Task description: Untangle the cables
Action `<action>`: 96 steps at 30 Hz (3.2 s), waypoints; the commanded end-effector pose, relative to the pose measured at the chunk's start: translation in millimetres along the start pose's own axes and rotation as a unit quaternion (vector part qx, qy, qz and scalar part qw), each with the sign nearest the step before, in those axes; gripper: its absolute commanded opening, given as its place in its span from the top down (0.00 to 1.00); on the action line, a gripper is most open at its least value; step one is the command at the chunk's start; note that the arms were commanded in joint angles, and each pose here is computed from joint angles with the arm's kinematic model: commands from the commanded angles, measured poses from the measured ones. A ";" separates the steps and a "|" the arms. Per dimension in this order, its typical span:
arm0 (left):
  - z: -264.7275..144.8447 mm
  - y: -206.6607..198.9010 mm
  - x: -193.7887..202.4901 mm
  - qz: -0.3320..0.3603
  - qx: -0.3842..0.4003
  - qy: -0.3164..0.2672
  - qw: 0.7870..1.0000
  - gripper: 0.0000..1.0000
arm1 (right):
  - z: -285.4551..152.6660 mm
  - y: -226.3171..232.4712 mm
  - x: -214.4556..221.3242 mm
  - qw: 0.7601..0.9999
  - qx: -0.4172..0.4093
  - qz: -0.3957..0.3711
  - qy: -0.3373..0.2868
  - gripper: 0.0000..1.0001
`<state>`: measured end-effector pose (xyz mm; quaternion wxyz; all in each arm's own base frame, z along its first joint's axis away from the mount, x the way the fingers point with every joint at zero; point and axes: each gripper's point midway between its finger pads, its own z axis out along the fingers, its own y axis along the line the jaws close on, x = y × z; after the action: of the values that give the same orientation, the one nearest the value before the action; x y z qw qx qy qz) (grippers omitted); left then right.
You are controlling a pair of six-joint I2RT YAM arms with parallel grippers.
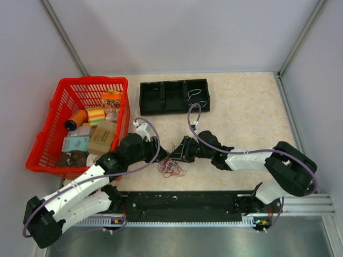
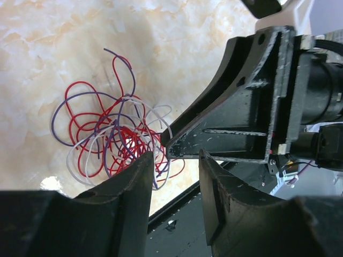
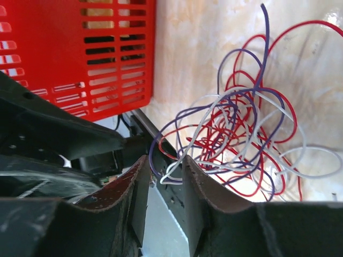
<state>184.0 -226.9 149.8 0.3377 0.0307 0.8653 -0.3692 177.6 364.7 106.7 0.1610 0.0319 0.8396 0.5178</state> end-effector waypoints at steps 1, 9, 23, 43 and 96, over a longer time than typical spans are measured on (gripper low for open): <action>7.5 3.6 2.6 0.009 0.000 0.004 1.000 0.56 | 8.4 33.0 -14.1 0.998 -0.049 0.005 -0.026 0.71; 14.2 9.2 4.0 0.012 -0.012 0.010 1.000 0.44 | 13.4 33.8 -14.2 0.998 -0.059 0.016 -0.025 0.83; 21.4 64.7 9.2 -0.020 -0.165 0.014 0.986 0.41 | -20.1 44.5 -20.7 0.994 -0.093 -0.010 -0.059 1.00; 62.3 62.2 38.7 -0.019 -0.128 0.067 0.989 0.80 | -151.7 191.5 -83.0 0.951 -0.138 -0.177 -0.210 1.00; -9.8 -87.3 -122.8 0.114 0.046 -0.141 0.982 0.82 | -269.9 191.9 -126.3 0.867 0.026 -0.352 -0.353 1.00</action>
<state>244.8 -265.0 220.6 0.4353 0.0512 0.8172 -0.3742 178.5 185.3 487.4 0.6612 -0.0965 0.6331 0.3907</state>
